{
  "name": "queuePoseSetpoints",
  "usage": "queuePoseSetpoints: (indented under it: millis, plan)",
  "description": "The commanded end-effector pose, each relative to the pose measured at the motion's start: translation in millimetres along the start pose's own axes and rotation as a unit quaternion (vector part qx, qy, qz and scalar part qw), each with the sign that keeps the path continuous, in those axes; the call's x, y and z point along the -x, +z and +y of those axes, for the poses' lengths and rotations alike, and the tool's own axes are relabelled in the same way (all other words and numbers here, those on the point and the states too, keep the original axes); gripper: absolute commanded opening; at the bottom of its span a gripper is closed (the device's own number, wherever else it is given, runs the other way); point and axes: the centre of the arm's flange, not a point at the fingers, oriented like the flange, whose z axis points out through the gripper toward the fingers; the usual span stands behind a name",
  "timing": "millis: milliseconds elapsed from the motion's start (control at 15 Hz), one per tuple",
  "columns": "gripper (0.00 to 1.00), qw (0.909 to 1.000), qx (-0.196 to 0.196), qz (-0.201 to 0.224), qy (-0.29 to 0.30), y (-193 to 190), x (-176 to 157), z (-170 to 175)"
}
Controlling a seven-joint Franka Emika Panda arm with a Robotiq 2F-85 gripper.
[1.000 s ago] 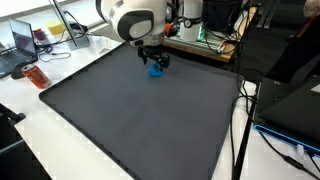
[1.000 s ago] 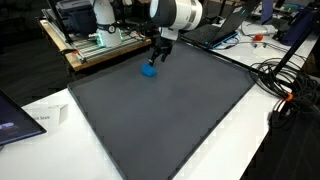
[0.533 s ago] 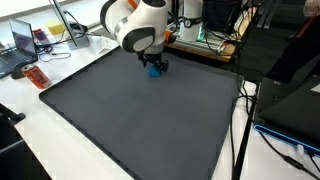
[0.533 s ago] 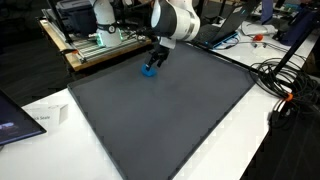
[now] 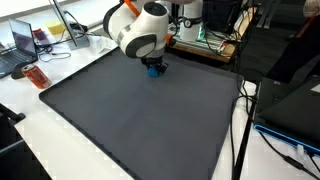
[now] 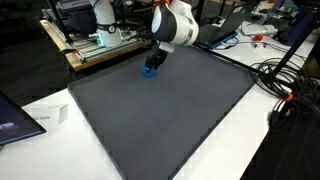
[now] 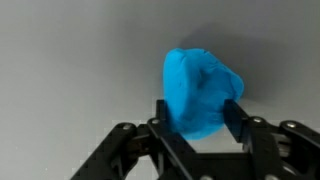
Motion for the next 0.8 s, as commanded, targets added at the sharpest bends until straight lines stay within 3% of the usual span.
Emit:
queuePoseSetpoints:
  millis: [0,333,733]
  plan:
    - [0.32,0.9998,-0.005,-0.018,-0.002,-30,-31,-2]
    - [0.03,0.9998,-0.005,-0.017,-0.006,-32,-29,0]
    - [0.03,0.9998,-0.01,-0.012,-0.009,-45,-17,6]
